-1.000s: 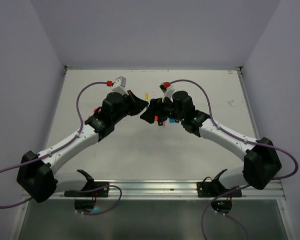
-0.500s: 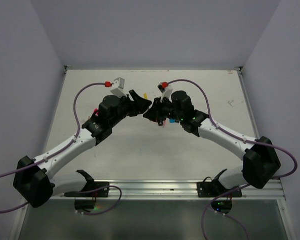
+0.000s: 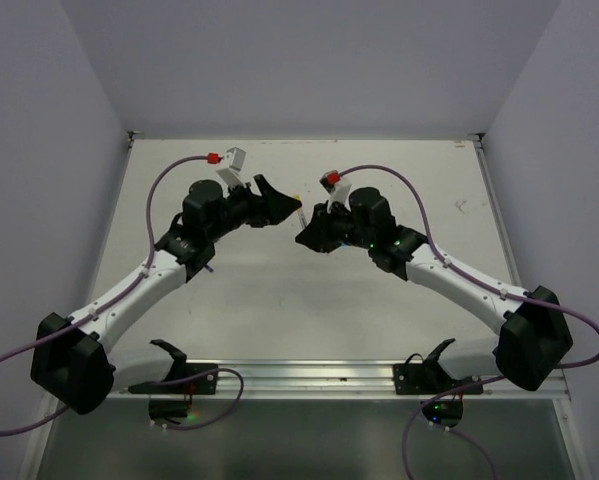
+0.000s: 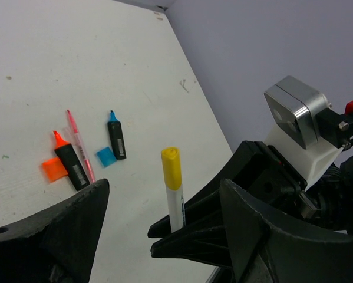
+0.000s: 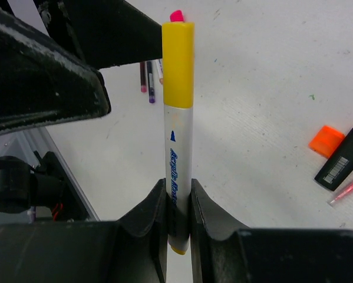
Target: Open the pen caps
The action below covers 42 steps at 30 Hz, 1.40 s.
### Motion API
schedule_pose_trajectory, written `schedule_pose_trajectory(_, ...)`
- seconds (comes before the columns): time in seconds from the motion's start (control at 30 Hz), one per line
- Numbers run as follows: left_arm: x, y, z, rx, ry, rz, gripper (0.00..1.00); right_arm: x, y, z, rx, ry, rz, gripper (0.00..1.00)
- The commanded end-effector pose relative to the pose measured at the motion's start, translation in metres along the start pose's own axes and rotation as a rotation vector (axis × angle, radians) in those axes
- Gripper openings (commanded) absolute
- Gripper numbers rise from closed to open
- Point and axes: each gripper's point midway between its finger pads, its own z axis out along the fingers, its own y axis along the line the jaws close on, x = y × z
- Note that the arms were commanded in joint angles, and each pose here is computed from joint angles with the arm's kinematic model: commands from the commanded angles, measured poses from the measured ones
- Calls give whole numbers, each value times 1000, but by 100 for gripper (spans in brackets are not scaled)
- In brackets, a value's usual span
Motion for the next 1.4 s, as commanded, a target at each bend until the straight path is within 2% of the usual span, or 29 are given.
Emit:
schedule_pose_trajectory(0.0,0,-27,3,156,29,50,78,-2,7,-7,-27,-3,-46,0)
schedule_pose_trajectory(0.67,1,-36,16,222,43,21,58,-2,30,-9,-129,10,-96,0)
schedule_pose_trajectory(0.77,1,-38,16,228,41,18,52,-1,30,-7,-130,15,-98,0)
schedule_pose_trajectory(0.8,0,-39,16,231,38,19,45,-1,29,-7,-128,16,-99,0)
schedule_pose_trajectory(0.9,1,-40,17,233,43,18,36,-3,30,-7,-127,11,-100,0)
schedule_pose_trajectory(1.23,15,-38,16,235,80,4,27,-8,26,-3,-105,-5,-104,0)
schedule_pose_trajectory(1.33,15,-37,16,229,75,10,16,-9,27,-3,-105,-6,-106,0)
schedule_pose_trajectory(1.37,14,-38,15,231,70,13,8,-8,27,-2,-107,-2,-106,0)
